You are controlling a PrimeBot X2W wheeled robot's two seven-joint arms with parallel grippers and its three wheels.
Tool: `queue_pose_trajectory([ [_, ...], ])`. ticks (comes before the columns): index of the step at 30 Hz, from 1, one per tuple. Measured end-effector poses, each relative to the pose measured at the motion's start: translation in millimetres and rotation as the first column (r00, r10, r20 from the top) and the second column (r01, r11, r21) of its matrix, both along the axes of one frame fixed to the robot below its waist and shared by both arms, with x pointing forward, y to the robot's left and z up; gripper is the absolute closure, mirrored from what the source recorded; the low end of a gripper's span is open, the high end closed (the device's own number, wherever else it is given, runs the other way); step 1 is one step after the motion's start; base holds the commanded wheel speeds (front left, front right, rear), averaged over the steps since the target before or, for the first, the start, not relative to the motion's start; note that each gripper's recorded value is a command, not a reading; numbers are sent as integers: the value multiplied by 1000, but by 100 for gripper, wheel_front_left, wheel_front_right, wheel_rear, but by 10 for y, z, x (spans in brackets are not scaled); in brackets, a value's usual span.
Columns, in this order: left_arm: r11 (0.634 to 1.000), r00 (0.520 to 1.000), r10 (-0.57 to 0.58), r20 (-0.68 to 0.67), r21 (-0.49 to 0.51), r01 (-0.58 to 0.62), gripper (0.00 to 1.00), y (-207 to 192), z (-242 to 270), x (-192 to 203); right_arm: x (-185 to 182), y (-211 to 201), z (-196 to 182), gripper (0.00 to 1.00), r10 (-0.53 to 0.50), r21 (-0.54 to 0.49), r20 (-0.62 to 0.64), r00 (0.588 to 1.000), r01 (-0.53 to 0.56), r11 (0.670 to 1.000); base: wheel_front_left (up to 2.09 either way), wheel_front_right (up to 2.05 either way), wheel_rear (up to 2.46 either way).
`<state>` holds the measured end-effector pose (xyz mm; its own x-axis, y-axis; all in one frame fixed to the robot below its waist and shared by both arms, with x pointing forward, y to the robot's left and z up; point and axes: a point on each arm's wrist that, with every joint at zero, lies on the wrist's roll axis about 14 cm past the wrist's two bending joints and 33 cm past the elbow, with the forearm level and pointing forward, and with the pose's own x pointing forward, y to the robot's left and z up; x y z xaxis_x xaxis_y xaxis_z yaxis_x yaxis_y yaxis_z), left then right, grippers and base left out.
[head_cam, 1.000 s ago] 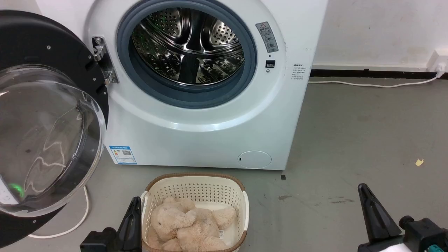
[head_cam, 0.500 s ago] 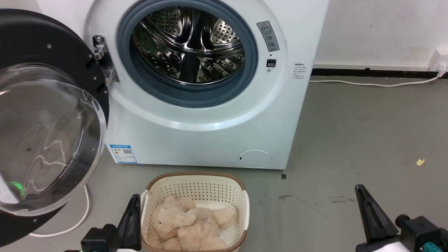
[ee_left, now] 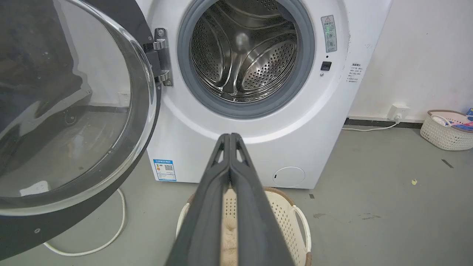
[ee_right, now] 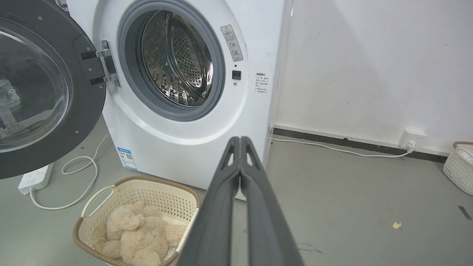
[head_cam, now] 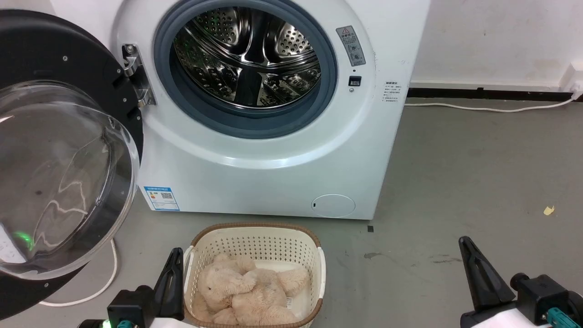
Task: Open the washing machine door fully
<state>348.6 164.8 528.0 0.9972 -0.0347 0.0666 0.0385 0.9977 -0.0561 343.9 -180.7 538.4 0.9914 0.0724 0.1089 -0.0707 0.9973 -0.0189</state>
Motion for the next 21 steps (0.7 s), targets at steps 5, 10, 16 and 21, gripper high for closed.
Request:
queue_pose_trajectory([
  [5,1000,1000,1,-6,8,-1,100,7,-8,10,11,11,-15,100,3,-3,-10,1000,-3,1000,0,0,0],
  [10,1000,1000,0,-12,13,0,100,8,-18,16,24,21,-28,100,6,-3,-18,1000,-6,1000,0,0,0],
  [16,1000,1000,6,-9,17,-6,100,23,1,46,47,35,-26,100,10,-7,-23,1000,-10,1000,0,0,0],
  [21,1000,1000,6,-12,27,-6,100,27,-1,56,66,45,-31,100,13,-12,-30,999,-13,1000,0,0,0],
])
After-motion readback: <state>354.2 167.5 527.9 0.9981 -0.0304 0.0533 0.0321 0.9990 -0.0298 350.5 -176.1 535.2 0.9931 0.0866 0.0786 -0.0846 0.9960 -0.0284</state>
